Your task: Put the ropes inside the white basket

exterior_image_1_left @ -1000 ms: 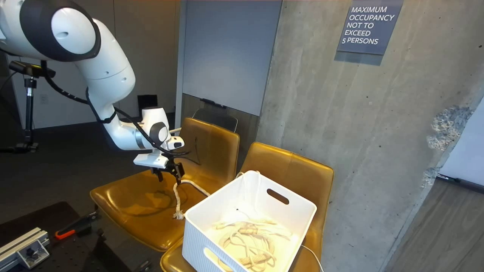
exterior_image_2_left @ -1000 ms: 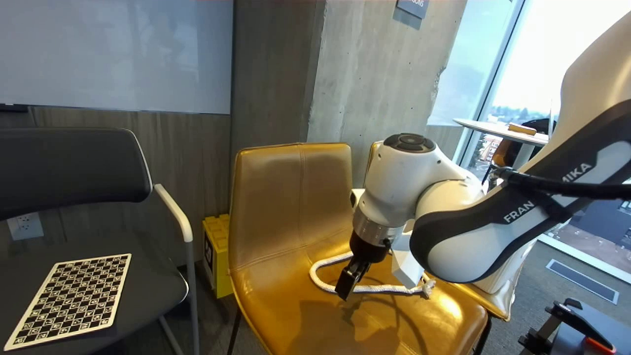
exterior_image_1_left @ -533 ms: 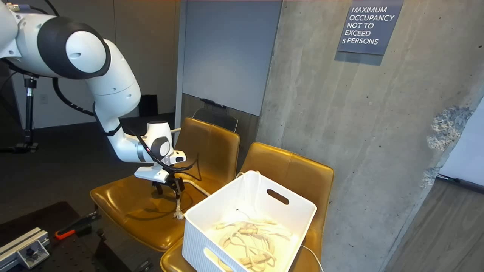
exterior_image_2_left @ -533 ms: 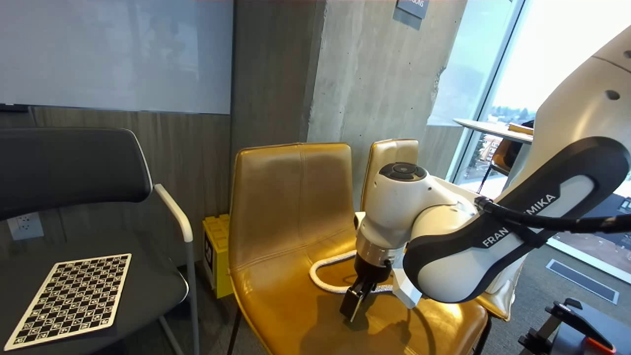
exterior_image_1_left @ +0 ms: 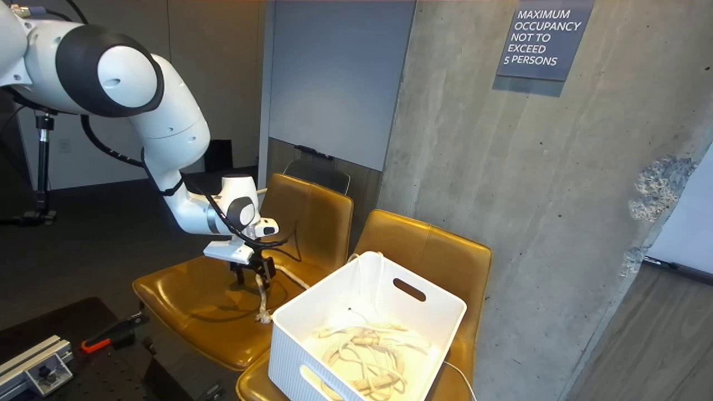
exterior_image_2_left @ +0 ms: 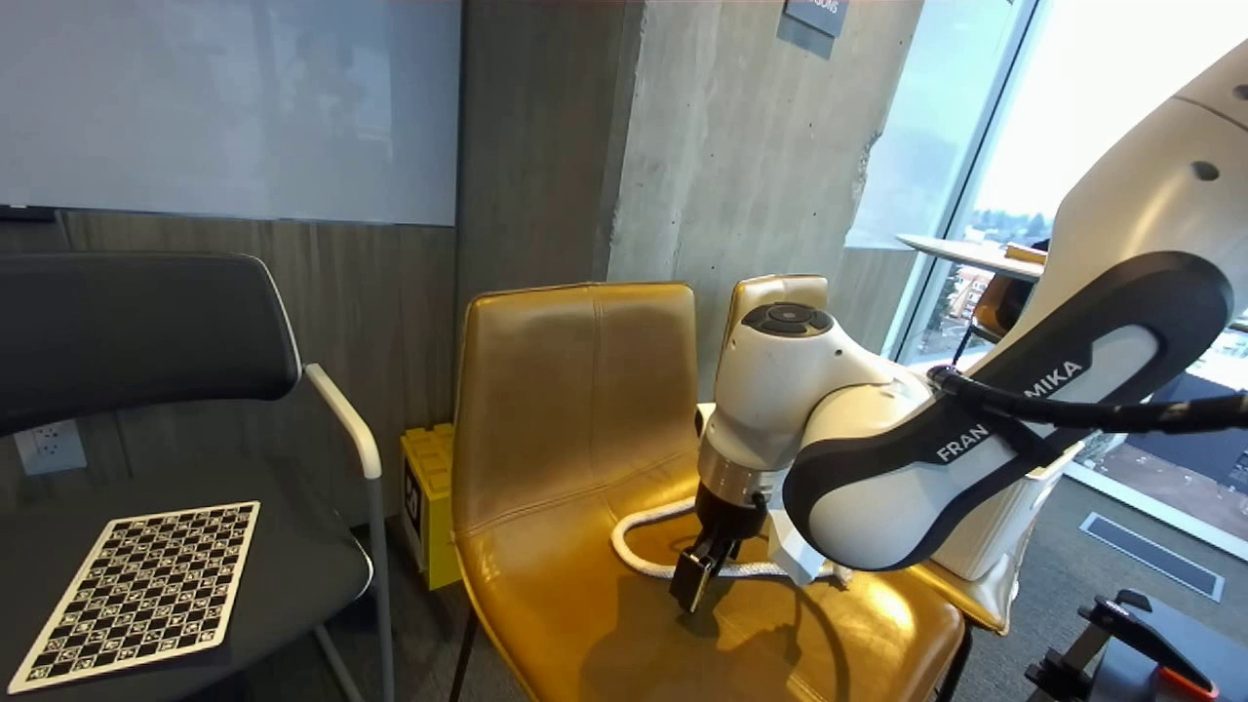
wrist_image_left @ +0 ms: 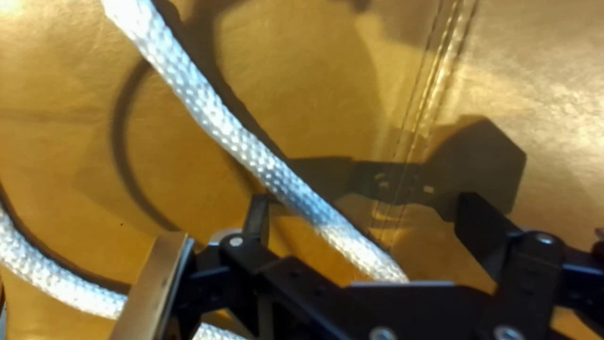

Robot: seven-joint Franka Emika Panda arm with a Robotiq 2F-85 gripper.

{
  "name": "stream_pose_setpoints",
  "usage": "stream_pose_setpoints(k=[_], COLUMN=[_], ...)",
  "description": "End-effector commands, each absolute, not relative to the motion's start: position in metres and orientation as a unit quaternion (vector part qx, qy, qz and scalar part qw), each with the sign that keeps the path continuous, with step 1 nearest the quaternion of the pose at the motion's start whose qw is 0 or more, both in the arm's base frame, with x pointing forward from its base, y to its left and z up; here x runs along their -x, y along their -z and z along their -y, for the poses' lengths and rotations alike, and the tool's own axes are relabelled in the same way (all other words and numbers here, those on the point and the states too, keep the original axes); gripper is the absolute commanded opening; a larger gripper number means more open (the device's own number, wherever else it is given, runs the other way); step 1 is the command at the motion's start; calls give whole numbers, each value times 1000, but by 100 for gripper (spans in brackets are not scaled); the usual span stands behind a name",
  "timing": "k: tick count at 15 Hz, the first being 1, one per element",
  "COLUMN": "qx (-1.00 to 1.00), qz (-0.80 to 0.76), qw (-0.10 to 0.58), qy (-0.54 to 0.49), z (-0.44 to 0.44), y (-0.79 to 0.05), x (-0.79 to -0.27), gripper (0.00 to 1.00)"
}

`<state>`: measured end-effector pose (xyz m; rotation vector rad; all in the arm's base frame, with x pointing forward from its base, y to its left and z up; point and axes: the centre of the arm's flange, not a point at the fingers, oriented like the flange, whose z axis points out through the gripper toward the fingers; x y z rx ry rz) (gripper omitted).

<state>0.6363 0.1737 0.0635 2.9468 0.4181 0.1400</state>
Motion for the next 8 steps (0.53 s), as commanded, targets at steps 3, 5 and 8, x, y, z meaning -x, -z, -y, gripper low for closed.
stream_pose_setpoints(k=[3,5,8], qx=[-986,-987,-988], qz=[-134,-133,-131], qw=[85,84,85], qy=[-41,-34,-13], z=[-164,-162,-157], y=[-69,-61,-35], x=[-661,-657,-643], gripper=[100,100,100])
